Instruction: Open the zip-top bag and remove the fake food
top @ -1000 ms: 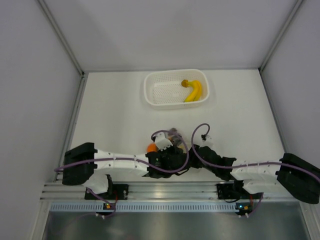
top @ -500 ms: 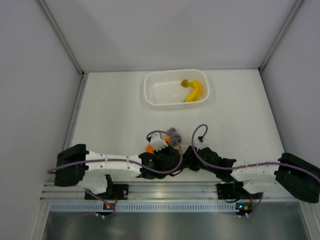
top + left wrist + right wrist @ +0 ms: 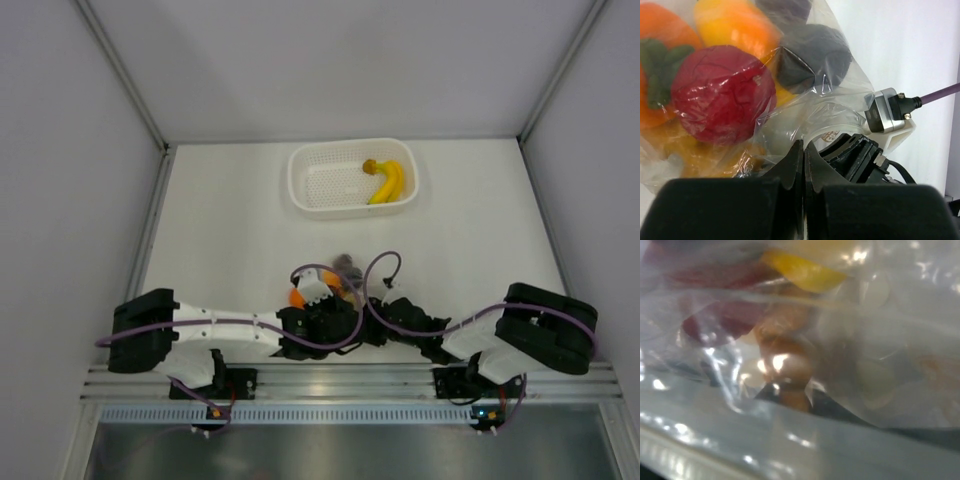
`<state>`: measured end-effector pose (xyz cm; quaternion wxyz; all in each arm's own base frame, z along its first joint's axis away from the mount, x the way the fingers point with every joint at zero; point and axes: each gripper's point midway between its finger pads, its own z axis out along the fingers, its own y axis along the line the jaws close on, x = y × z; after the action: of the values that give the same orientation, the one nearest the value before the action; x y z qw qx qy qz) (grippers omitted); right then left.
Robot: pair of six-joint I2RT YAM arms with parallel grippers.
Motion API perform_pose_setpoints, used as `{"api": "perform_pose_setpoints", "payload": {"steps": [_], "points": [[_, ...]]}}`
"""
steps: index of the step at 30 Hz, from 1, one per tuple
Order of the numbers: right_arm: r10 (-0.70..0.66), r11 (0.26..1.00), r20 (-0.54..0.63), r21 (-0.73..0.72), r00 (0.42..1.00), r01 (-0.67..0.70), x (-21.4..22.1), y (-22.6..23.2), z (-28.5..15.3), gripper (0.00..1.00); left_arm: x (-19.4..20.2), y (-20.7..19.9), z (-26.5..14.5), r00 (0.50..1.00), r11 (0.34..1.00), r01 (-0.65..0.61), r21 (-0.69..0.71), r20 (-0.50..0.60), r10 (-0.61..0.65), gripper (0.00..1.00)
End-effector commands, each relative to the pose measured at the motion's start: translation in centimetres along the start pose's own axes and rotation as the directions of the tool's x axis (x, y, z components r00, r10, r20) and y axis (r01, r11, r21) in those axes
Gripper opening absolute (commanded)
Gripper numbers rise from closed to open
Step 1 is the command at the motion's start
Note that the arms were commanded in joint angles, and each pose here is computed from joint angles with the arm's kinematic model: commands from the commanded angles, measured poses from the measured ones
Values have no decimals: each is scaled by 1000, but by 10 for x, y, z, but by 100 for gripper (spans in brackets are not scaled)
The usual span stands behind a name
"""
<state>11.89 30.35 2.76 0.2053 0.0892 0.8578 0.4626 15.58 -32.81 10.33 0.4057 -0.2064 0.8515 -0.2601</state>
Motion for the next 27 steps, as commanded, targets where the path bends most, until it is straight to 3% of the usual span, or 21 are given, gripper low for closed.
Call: {"api": "perform_pose_setpoints", "payload": {"steps": [1,8,11,19,27], "points": [[10,998,-1,-57,1000,-11,4,13,3,29,-8,-3,-5,999,999,36,24,16,-36,0],[-26,1000,42,-3,999,26,-4,7,0,15,-23,7,-8,997,999,23,27,69,-25,0],[-81,997,93,13,992,80,-16,18,-6,11,-35,9,-9,993,999,1,33,117,-5,0],[-305,937,139,220,942,271,-43,4,-43,0,-64,-5,-17,973,991,-129,41,200,118,0],[-423,888,179,275,888,368,-67,13,-82,0,-79,-18,-25,950,975,-218,43,238,202,0]]}}
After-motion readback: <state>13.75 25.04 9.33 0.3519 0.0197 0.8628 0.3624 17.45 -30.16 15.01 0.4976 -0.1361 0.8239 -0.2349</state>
